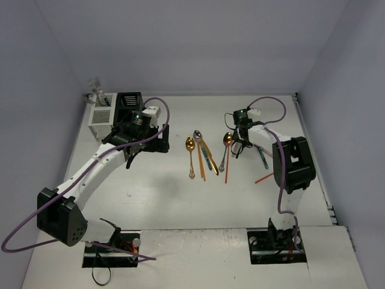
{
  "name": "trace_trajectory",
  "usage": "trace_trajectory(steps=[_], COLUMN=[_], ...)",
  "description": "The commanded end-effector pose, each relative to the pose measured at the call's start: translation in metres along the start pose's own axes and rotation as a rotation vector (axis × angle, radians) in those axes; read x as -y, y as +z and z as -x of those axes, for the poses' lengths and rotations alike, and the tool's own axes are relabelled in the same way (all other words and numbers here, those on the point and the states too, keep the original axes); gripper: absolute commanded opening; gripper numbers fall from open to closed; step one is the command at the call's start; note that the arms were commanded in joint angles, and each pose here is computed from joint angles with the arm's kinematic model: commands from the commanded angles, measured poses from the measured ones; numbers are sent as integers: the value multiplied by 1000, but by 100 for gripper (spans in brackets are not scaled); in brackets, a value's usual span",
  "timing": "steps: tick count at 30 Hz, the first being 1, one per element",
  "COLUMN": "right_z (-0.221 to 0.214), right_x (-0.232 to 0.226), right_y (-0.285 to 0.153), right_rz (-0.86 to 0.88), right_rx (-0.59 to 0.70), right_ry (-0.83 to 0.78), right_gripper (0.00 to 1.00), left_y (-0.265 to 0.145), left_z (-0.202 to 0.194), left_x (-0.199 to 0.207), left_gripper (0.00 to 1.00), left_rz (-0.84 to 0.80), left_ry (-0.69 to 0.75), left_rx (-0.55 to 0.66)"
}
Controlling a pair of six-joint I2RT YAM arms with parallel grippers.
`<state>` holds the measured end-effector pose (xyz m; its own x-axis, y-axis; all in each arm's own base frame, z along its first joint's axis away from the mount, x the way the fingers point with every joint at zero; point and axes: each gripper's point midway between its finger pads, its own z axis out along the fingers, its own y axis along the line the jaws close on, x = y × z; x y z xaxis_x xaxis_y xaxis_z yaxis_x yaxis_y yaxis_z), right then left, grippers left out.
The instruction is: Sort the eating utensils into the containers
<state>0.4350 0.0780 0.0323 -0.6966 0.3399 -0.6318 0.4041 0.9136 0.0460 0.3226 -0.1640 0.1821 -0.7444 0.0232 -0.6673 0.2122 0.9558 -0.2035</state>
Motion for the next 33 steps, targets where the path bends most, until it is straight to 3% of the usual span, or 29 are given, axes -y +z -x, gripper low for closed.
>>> trace_trajectory(steps=[1,9,22,24,29,33], right_z=[29,32,12,7,9,29], right_x=[-1,-1,7,10,16,18], right_y=[4,10,37,40,36,17], right_rz=[-19,-11,-49,-60,-78,-65], right_rx=[71,64,6,-3,11,64], right_ry=[68,66,57,56,51,43], right_gripper=[35,28,27,23,1,0], left_y=[-12,-12,-6,-5,-7,-11], left_z=[24,26,27,28,30,35], left_x=[22,26,28,27,29,33], left_gripper=[82,82,82,82,82,82], left_rz=[-68,-77,-85,-83,-91,-107], left_ry=[-32,-21,-5,0,4,10], left_rx=[91,92,78,78,82,96])
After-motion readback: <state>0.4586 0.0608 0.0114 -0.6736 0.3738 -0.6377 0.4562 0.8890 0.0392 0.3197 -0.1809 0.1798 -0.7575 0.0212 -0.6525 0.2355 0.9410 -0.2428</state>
